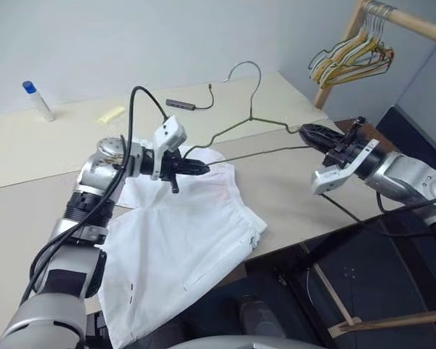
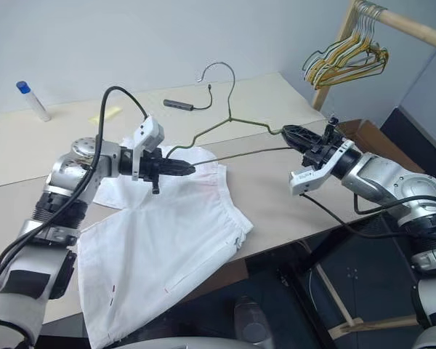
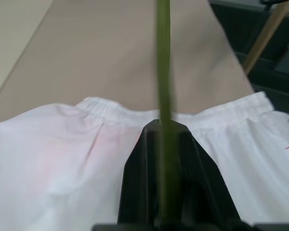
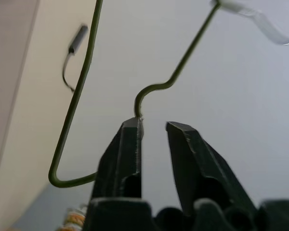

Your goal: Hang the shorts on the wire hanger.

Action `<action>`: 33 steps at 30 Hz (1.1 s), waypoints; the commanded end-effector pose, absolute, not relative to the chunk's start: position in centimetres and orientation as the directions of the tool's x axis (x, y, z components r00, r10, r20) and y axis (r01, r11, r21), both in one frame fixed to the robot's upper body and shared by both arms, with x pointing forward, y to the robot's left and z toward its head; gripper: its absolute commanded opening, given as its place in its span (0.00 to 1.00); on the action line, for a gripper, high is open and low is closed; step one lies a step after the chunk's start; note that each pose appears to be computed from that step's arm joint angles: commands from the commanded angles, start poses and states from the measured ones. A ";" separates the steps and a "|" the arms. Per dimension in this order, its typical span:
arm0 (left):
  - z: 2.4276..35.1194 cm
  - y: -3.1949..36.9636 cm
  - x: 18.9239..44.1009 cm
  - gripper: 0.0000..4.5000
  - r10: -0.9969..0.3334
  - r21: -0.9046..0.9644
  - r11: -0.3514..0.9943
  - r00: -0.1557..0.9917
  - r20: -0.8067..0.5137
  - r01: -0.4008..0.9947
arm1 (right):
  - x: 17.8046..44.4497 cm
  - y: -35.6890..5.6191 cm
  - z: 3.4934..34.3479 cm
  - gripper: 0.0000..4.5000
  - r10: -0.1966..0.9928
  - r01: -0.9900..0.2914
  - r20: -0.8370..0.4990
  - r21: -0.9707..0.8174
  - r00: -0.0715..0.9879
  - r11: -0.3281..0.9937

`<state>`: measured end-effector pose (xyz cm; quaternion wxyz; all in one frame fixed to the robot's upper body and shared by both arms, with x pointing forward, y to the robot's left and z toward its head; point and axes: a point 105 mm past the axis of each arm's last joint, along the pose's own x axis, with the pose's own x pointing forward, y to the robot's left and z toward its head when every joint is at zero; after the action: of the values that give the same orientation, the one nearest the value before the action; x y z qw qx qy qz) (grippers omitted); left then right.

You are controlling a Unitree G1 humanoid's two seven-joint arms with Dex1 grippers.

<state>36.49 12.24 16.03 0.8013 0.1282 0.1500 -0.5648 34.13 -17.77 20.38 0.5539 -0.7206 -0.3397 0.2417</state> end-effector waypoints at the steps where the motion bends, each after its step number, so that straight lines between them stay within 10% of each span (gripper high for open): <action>1: 17.6 13.3 36.2 0.00 -0.866 0.121 0.329 0.350 -0.356 0.937 | 32.7 -17.8 22.5 0.53 0.781 0.123 0.056 -0.992 0.622 -0.027; 6: 16.7 14.5 34.6 0.00 -0.853 0.269 0.232 0.328 -0.405 0.935 | 31.7 -18.2 22.6 0.90 0.760 -0.416 -0.099 -0.878 0.643 0.238; 9: 16.8 14.7 33.8 0.00 -0.867 0.293 0.194 0.303 -0.395 0.936 | 30.6 -18.0 21.4 0.90 0.792 -0.703 -0.287 -0.671 0.539 0.236; 23: 16.3 13.1 32.8 0.00 -0.885 0.302 0.112 0.233 -0.403 0.947 | 33.1 -16.2 19.1 0.90 0.749 -0.894 -0.531 -0.408 0.396 0.184; 33: 16.2 12.5 32.7 0.00 -0.890 0.306 0.101 0.224 -0.397 0.947 | 33.2 -15.1 18.1 0.15 0.734 -0.916 -0.590 -0.385 0.337 0.111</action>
<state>32.77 13.01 15.03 0.7451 0.2389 0.0806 -0.6175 32.91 -15.06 16.55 0.7325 -0.3458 0.1442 0.5684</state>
